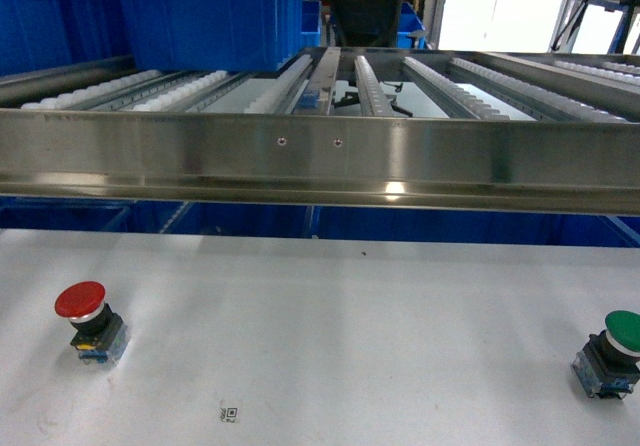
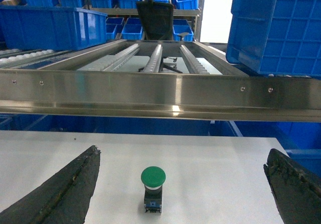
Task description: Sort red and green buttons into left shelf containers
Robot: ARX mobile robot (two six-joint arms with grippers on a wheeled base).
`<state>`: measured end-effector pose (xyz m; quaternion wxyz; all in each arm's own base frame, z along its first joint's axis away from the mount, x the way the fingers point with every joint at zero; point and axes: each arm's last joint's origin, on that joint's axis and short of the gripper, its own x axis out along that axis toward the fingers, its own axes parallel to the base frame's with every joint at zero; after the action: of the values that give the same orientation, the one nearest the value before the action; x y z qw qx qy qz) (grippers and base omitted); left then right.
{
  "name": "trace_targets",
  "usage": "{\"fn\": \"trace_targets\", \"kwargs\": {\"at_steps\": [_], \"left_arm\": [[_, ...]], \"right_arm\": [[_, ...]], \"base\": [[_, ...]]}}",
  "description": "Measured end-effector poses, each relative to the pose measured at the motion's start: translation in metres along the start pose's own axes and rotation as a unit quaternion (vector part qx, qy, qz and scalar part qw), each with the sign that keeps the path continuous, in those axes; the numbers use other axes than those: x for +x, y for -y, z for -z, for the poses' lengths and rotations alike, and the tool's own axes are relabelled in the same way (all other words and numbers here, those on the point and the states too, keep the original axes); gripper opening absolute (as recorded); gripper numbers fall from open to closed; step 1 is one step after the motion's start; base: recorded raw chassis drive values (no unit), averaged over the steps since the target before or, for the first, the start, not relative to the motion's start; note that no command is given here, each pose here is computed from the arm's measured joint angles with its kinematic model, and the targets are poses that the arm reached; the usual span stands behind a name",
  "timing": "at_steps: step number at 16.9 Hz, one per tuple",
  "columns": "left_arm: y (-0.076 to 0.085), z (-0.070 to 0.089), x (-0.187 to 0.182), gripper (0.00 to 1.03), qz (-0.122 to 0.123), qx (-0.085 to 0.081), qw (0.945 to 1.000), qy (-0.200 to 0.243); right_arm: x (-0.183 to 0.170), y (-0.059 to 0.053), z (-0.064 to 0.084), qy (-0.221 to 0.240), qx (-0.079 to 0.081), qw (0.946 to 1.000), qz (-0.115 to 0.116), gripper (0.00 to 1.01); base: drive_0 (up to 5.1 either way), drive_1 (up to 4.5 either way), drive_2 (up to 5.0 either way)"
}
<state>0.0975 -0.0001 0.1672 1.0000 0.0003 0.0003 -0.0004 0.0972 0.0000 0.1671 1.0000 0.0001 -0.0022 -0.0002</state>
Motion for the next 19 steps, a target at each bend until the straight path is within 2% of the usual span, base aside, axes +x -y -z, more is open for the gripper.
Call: {"fn": "trace_targets", "kwargs": {"at_steps": [19], "left_arm": [[0.0000, 0.0000, 0.0000, 0.98, 0.000, 0.000, 1.0000, 0.000]], "right_arm": [[0.0000, 0.0000, 0.0000, 0.000, 0.000, 1.0000, 0.000, 0.98]], "base": [[0.0, 0.00, 0.0]]}}
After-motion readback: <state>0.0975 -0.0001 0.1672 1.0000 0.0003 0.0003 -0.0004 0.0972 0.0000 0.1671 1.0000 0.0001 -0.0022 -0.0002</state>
